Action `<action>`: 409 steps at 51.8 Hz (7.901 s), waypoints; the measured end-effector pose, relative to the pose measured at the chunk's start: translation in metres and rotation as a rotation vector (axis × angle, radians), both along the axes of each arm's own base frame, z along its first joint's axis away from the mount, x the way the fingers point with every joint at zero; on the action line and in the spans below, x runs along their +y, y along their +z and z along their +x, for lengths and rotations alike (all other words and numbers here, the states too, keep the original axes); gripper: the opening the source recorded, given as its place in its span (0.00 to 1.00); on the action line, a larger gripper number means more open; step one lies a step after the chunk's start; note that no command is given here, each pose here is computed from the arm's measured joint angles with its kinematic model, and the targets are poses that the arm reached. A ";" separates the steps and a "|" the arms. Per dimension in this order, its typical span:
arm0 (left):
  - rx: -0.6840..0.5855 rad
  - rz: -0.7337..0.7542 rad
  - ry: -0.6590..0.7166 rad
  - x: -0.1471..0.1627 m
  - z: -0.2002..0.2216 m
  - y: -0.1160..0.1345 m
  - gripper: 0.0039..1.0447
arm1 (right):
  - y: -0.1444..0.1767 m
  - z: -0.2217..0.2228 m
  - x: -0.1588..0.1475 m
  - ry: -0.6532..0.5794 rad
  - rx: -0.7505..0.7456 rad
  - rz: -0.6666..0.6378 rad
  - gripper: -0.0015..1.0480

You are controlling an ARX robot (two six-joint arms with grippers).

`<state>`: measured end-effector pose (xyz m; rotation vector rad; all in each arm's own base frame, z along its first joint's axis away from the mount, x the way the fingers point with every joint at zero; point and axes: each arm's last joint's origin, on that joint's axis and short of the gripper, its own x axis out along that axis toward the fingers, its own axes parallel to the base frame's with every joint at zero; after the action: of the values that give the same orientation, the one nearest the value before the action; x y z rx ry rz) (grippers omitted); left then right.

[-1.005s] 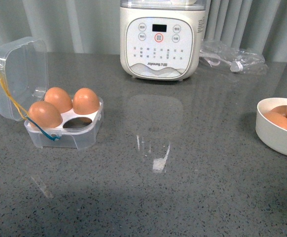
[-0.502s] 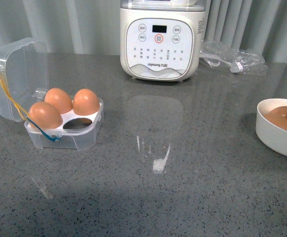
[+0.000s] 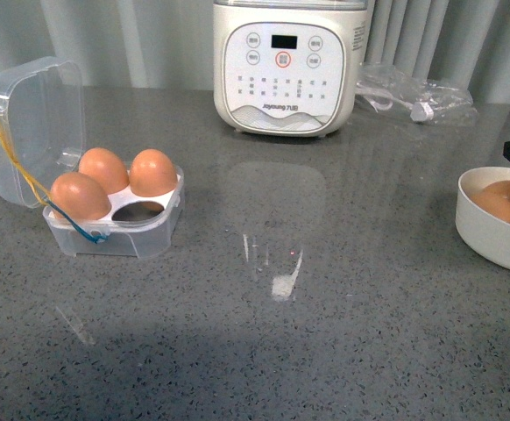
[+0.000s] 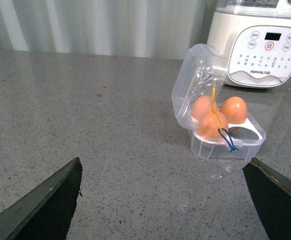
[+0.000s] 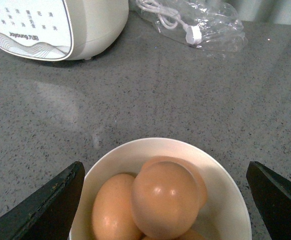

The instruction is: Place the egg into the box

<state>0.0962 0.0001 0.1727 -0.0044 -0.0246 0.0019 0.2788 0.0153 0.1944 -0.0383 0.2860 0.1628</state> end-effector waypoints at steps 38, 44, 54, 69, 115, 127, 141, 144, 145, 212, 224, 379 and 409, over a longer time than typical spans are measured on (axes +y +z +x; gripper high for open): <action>0.000 0.000 0.000 0.000 0.000 0.000 0.94 | -0.014 0.025 0.006 -0.001 0.050 0.030 0.93; 0.000 0.000 0.000 0.000 0.000 0.000 0.94 | -0.015 0.027 0.006 -0.005 0.051 0.028 0.93; 0.000 0.000 0.000 0.000 0.000 0.000 0.94 | -0.014 0.029 0.006 -0.018 0.049 0.034 0.75; 0.000 0.000 0.000 0.000 0.000 0.000 0.94 | -0.012 0.029 0.009 -0.014 0.047 0.039 0.38; 0.000 0.000 0.000 0.000 0.000 0.000 0.94 | 0.026 0.037 0.167 0.684 -0.115 0.219 0.38; 0.000 0.000 0.000 0.000 0.000 0.000 0.94 | 0.017 0.049 0.192 0.719 -0.088 0.259 0.38; 0.000 0.000 0.000 0.000 0.000 0.000 0.94 | 0.012 0.053 0.208 0.794 -0.046 0.289 0.38; 0.000 0.000 0.000 0.000 0.000 0.000 0.94 | 0.008 0.054 0.213 0.810 -0.029 0.288 0.38; 0.000 0.000 0.000 0.000 0.000 0.000 0.94 | 0.006 0.054 0.215 0.813 -0.020 0.286 0.38; 0.000 0.000 0.000 0.000 0.000 0.000 0.94 | -0.011 0.069 0.243 0.825 0.026 0.187 0.42; 0.000 0.000 0.000 0.000 0.000 0.000 0.94 | -0.010 0.070 0.243 0.808 0.005 0.191 0.81; 0.000 0.000 0.000 0.000 0.000 0.000 0.94 | -0.026 -0.172 -0.015 -0.162 -0.294 0.042 0.03; 0.000 0.000 0.000 0.000 0.000 0.000 0.94 | -0.029 -0.181 -0.015 -0.162 -0.289 0.040 0.38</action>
<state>0.0961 0.0001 0.1727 -0.0044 -0.0250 0.0019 0.0976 0.0002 0.1655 0.0013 -0.0029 0.0011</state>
